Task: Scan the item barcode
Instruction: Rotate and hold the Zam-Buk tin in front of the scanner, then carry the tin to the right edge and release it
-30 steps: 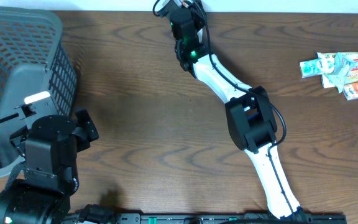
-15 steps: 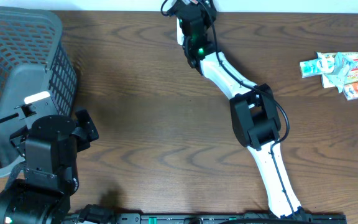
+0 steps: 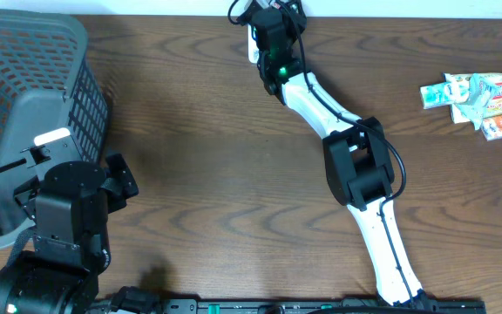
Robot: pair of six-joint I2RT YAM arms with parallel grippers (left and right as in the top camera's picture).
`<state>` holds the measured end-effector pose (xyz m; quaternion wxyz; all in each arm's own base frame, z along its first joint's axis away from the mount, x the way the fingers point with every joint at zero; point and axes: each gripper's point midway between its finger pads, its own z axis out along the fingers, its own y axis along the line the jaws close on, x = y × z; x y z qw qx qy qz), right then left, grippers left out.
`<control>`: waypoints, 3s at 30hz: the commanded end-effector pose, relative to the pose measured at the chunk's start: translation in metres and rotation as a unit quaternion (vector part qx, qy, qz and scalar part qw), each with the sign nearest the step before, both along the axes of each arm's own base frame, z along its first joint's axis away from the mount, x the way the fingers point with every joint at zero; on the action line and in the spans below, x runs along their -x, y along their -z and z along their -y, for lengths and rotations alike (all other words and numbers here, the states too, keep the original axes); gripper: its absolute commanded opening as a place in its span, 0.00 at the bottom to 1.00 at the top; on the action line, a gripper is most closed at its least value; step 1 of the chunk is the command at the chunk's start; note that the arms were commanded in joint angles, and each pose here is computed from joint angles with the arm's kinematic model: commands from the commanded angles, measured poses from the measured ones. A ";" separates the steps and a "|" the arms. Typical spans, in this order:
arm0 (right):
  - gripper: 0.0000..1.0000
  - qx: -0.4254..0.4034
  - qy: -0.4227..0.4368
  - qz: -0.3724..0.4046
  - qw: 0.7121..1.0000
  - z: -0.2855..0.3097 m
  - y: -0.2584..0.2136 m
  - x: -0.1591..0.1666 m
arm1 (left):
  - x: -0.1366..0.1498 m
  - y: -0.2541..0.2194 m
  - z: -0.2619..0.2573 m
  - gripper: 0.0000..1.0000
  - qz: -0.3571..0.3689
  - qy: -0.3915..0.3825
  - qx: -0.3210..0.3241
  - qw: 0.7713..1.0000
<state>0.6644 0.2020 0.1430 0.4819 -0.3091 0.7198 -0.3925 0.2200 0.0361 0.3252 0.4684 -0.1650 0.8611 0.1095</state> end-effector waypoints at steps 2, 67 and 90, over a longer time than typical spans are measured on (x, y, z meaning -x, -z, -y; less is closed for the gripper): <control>0.52 -0.038 0.041 0.042 0.998 0.024 -0.039 -0.001 | 0.001 -0.004 -0.002 0.98 0.004 -0.005 -0.001 1.000; 0.99 -0.551 0.308 -0.191 0.752 0.253 -0.131 0.211 | 0.001 -0.004 -0.002 0.98 0.004 -0.005 -0.001 1.000; 0.99 -0.483 0.271 -0.305 0.775 0.178 -0.170 0.393 | 0.001 -0.004 -0.002 0.98 0.005 -0.005 -0.001 1.000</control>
